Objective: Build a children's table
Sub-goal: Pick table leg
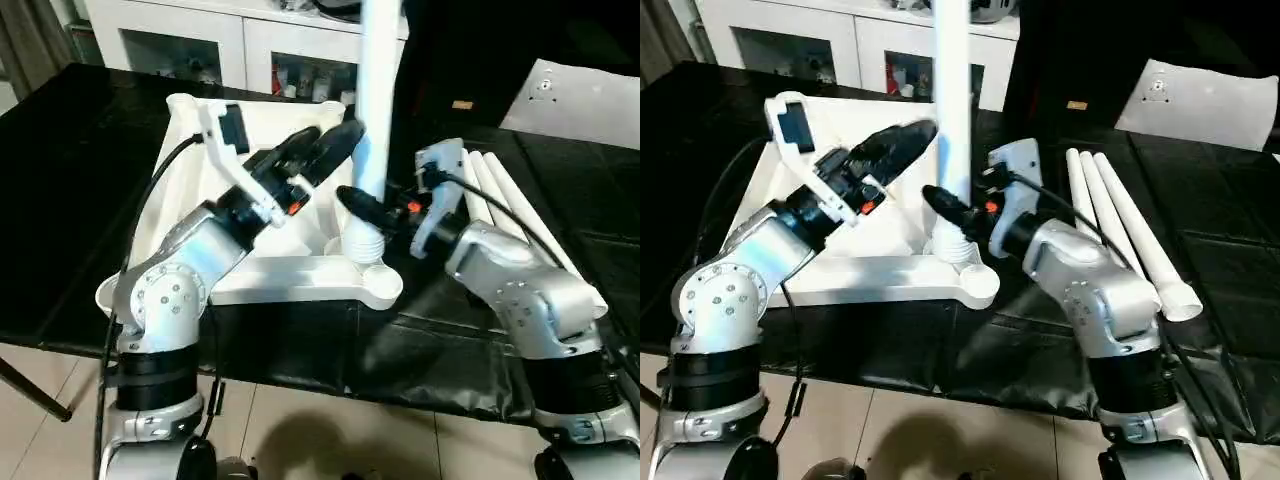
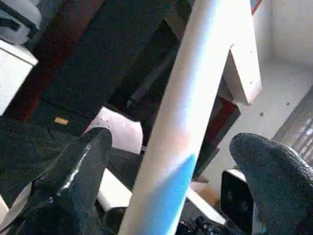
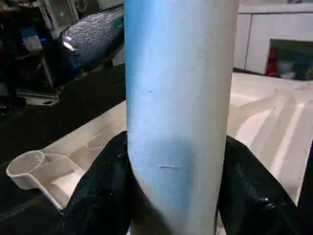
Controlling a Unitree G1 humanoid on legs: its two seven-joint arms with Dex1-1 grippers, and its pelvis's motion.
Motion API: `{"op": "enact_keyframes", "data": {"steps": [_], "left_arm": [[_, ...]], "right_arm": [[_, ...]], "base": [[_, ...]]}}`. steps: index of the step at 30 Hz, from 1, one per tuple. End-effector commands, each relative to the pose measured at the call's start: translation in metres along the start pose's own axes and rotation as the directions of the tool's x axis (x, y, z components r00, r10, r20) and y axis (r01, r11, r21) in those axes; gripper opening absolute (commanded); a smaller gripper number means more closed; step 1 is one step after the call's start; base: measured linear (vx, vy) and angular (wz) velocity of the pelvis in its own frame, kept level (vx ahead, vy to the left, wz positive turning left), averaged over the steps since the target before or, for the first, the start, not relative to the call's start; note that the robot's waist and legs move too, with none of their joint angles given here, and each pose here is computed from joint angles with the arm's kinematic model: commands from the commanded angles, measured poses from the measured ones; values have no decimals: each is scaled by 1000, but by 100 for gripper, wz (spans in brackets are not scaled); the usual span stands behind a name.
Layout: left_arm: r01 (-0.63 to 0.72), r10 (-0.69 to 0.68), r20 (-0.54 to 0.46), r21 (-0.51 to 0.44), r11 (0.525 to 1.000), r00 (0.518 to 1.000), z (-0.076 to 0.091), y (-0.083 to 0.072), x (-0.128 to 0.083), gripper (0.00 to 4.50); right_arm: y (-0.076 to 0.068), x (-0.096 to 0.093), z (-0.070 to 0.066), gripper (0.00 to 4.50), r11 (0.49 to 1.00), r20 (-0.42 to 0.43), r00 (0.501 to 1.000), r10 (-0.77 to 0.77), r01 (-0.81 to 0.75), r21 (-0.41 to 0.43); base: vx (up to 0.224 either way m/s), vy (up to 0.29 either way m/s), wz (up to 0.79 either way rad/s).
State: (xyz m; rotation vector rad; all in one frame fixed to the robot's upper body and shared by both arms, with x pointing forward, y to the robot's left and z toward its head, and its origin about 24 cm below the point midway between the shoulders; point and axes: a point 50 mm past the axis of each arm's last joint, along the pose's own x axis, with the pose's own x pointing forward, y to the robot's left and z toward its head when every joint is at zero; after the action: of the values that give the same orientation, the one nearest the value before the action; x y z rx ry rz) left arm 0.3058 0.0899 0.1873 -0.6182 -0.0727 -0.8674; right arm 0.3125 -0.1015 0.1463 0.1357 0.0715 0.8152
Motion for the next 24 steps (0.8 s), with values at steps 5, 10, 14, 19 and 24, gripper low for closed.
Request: {"op": "enact_keyframes", "data": {"steps": [5,10,14,19,24], "left_arm": [[-120,126,-38,141,983,991,-6,5,12,450],[-222,228,-2,224,949,974,-6,13,17,413],[-241,235,54,235,941,970,-2,9,23,381],[-166,165,25,232,959,986,-9,-2,27,329],[-161,160,26,245,956,987,-12,-4,28,287]], "right_arm": [[2,3,0,188,999,15,1000,3,-2,-46],[5,5,-2,188,998,17,1000,6,-5,-55],[7,7,-5,188,998,18,1000,0,1,-66],[7,9,-7,188,997,22,1000,-20,22,-76],[6,10,-7,188,996,28,999,-38,40,-82]], "base": [[0,0,0],[0,0,0],[0,0,0],[0,0,0],[0,0,0]]}}
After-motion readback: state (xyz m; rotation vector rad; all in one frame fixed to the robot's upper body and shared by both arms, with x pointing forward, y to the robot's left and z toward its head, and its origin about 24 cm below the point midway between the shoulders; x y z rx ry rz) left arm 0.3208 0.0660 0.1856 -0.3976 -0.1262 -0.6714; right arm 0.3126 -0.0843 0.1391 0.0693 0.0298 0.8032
